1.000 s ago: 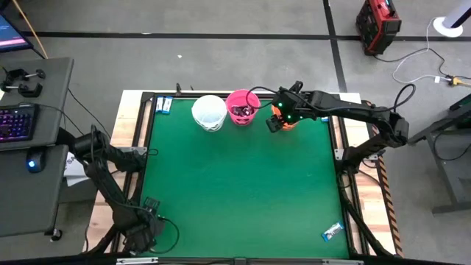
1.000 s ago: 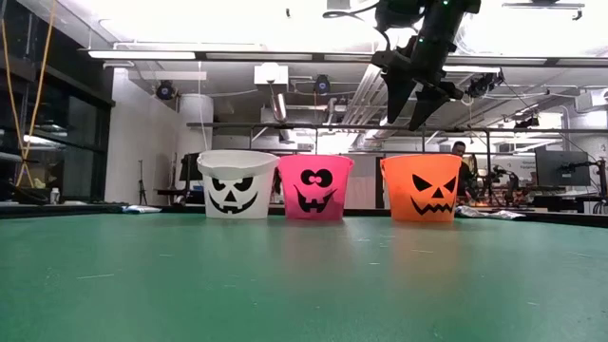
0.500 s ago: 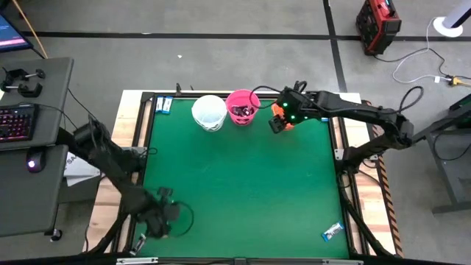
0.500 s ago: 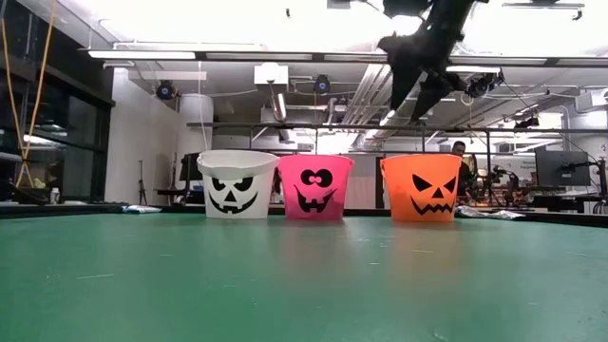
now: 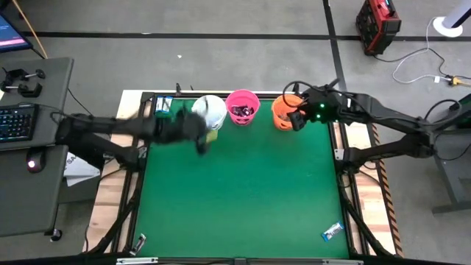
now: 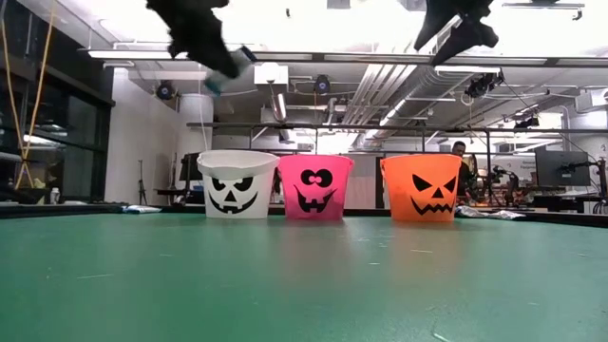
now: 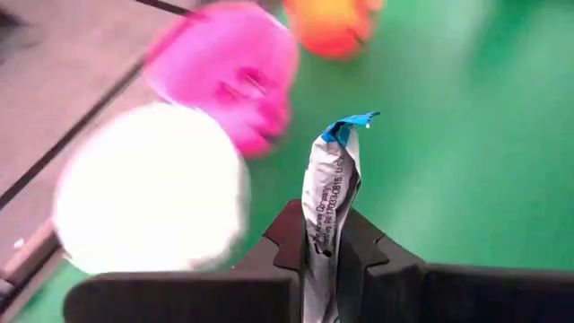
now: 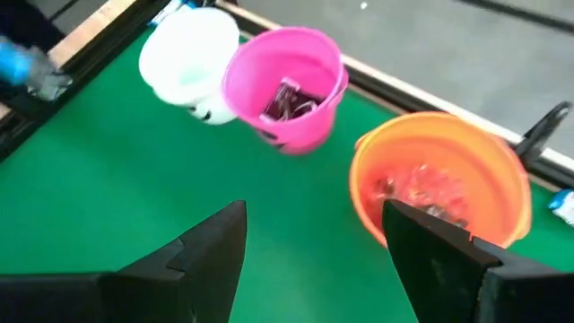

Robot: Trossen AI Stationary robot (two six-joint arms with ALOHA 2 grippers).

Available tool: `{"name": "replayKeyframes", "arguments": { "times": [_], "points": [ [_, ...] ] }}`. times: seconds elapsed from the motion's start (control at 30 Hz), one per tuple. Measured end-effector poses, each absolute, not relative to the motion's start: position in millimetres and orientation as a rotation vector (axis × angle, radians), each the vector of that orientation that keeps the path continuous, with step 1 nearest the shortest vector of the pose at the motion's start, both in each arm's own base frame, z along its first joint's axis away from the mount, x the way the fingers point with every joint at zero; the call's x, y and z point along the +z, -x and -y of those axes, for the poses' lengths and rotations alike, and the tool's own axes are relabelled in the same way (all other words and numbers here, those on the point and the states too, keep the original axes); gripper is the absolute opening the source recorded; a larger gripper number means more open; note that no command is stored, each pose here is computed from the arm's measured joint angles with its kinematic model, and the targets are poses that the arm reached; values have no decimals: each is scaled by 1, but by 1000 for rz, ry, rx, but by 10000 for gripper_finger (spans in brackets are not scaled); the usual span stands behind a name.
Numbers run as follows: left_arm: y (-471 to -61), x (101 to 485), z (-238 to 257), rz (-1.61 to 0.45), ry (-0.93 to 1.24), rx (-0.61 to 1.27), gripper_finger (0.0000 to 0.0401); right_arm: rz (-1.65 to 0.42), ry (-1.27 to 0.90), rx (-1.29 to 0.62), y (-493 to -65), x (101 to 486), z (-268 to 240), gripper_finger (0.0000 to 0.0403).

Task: Sort candy by brand, put in halloween buckets
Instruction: Put the white chocolate into the white bucket

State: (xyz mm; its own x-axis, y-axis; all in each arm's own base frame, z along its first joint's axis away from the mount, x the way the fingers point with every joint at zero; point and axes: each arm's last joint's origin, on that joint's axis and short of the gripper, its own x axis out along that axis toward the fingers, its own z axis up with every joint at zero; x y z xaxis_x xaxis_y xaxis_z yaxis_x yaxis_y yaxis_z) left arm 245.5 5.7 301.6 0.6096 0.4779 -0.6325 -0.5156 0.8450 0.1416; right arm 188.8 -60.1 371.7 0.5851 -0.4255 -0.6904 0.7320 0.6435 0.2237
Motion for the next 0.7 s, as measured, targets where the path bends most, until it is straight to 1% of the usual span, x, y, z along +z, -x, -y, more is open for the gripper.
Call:
{"name": "replayKeyframes", "arguments": {
  "times": [0.1, 0.17, 0.27, 0.4, 0.5, 0.6, 0.7],
  "points": [
    [-249, 313, -62, -645, 142, 713, 9, -631, -498, -730, -187, 373, 59, 254],
    [-245, 312, -94, -620, 225, 797, 13, -641, -481, -725, -188, 373, 60, 254],
    [-236, 308, -130, -594, 373, 861, 32, -660, -459, -718, -190, 371, 60, 254],
    [-229, 292, -152, -632, 558, 924, 90, -686, -435, -711, -192, 368, 61, 254],
    [-233, 284, -157, -641, 655, 884, 142, -696, -417, -705, -194, 367, 61, 254],
    [-238, 281, -159, -633, 674, 871, 187, -690, -406, -700, -196, 368, 62, 254],
    [-240, 284, -162, -605, 638, 872, 218, -684, -403, -697, -196, 368, 62, 254]
  ]
}}
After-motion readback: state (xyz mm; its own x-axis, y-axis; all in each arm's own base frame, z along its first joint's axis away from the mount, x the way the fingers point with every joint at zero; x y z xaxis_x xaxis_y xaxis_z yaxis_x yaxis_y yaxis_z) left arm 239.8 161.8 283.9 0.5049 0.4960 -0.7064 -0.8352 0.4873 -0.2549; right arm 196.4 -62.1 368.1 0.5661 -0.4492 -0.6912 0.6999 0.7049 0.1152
